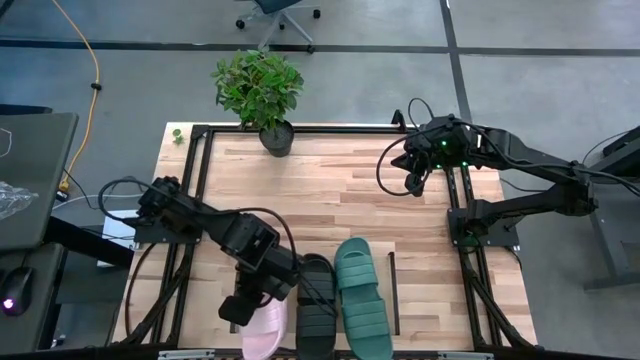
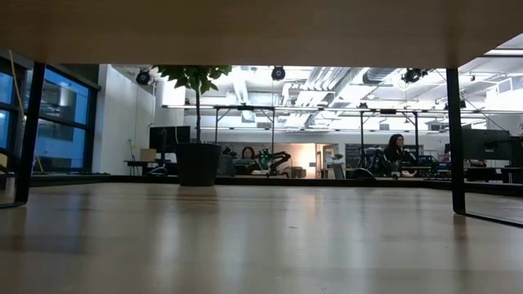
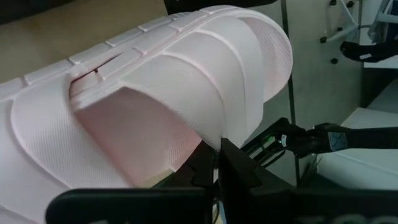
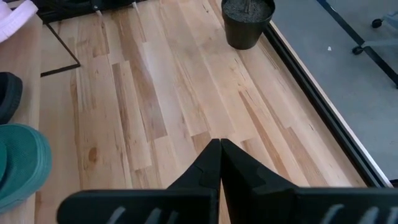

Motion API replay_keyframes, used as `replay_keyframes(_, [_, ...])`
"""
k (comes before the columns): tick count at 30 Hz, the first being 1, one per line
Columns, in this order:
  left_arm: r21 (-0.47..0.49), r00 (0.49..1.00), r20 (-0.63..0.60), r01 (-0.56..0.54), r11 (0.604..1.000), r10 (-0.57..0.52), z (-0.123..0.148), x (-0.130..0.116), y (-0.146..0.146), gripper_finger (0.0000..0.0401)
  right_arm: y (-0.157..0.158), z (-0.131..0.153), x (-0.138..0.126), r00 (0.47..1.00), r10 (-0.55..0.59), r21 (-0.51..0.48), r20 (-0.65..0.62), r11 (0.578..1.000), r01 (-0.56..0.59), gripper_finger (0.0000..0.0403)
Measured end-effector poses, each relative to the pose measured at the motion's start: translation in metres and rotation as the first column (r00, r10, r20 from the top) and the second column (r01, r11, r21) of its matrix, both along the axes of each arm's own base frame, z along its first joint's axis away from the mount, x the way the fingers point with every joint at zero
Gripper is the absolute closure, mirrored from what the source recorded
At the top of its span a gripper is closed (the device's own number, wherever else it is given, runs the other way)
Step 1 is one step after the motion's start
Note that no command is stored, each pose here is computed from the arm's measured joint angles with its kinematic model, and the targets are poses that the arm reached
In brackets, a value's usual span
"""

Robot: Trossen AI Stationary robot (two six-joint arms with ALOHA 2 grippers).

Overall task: Pick and place slides into the shelf
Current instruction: Put the pink pair of slides on the shelf

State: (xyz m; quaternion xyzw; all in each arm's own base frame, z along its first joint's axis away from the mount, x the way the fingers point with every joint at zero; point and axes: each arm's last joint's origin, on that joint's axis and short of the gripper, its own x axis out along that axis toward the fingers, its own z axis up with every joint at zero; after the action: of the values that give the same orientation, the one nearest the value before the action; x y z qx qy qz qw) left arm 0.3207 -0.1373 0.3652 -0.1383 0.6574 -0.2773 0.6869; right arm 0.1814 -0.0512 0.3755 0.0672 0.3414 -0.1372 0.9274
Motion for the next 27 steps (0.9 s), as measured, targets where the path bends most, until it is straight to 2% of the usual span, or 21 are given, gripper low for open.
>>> replay_keyframes(12, [0.0, 1.0, -0.008, 0.012, 1.0, -0.012, -0.0025, 0.0012, -0.0006, 0.0397, 0.0, 0.0001, -0.0001, 1.0, 0.002, -0.002, 0.0, 1.0, -0.002, 0.0403])
replay_keyframes(27, [0.011, 1.0, 0.0, 0.022, 1.0, -0.022, -0.0027, 0.001, 0.0001, 0.0323, 0.0, 0.0, -0.0001, 1.0, 0.012, -0.013, -0.004, 1.0, -0.012, 0.0403])
